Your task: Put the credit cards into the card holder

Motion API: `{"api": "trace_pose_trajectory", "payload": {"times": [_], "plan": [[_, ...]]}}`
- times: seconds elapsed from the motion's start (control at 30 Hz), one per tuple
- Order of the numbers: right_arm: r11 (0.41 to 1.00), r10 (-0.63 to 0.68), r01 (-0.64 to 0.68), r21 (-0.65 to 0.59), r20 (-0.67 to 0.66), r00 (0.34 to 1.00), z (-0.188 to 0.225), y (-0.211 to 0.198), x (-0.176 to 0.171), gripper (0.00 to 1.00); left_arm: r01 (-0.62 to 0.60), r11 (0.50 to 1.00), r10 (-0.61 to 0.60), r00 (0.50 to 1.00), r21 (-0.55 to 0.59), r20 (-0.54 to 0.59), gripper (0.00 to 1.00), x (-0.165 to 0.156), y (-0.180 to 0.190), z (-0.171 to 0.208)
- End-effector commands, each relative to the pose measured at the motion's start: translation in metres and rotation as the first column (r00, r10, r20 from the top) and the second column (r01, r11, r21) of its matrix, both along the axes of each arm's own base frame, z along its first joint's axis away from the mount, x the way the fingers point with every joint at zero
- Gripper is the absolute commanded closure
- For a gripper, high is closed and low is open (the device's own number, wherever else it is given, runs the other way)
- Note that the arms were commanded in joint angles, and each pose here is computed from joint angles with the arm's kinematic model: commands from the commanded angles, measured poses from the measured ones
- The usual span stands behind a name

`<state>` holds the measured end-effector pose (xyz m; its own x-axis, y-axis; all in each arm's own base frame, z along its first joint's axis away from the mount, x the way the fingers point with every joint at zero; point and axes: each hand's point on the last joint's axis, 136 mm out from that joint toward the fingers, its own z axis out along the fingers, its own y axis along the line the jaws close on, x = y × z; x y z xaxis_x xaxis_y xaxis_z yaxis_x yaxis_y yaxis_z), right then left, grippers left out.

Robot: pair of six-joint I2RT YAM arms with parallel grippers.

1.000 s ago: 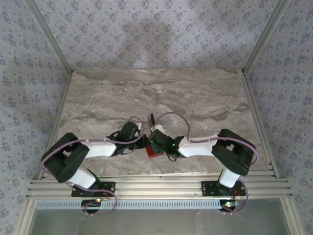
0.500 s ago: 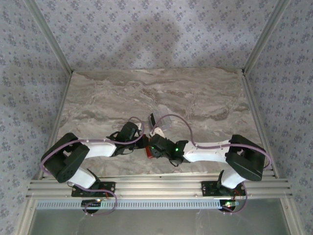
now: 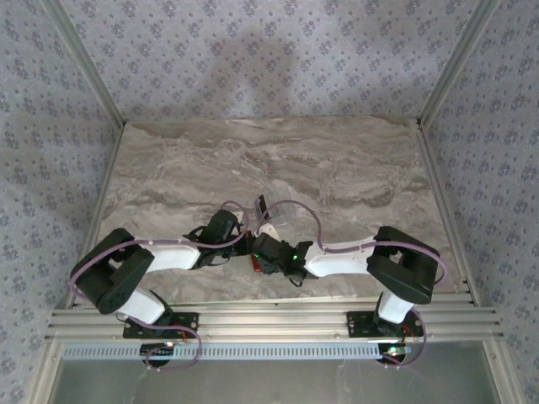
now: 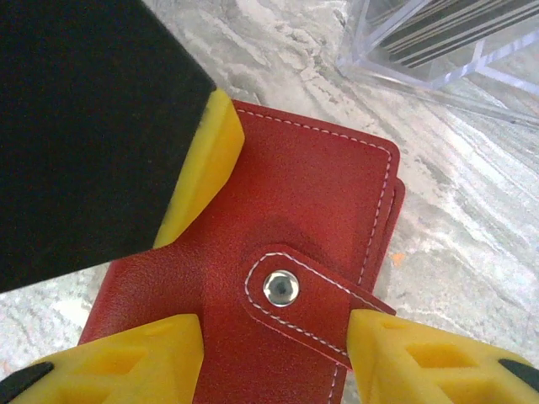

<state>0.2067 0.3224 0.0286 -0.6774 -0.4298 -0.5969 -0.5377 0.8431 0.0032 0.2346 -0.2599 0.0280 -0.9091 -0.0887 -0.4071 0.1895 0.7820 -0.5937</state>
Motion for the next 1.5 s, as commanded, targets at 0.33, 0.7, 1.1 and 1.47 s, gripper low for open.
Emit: {"api": "trace_pose_trajectory", "payload": {"times": [0.33,0.7,1.1,1.47], "plan": [[0.998,-0.019,0.016,-0.057,-0.063,0.998,-0.043,-0.008,0.008,0.81,0.003,0.995,0.005,0.996,0.096,-0.089,1.0,-0.023,0.022,-0.031],[0.996,-0.045,0.05,0.072,-0.073,0.996,-0.007,-0.016,0.006,1.0,-0.001,0.991,0.014,0.996,0.137,-0.092,1.0,-0.027,0.031,-0.039],[0.995,-0.079,0.08,0.053,-0.021,0.997,0.006,-0.029,0.01,1.0,0.001,0.989,0.013,0.995,0.147,-0.096,1.0,-0.032,0.035,-0.044],[0.897,-0.44,0.436,0.074,0.051,0.896,-0.002,-0.109,0.023,1.0,0.079,0.989,-0.069,0.994,0.124,-0.081,1.0,-0.037,0.016,-0.037]]}}
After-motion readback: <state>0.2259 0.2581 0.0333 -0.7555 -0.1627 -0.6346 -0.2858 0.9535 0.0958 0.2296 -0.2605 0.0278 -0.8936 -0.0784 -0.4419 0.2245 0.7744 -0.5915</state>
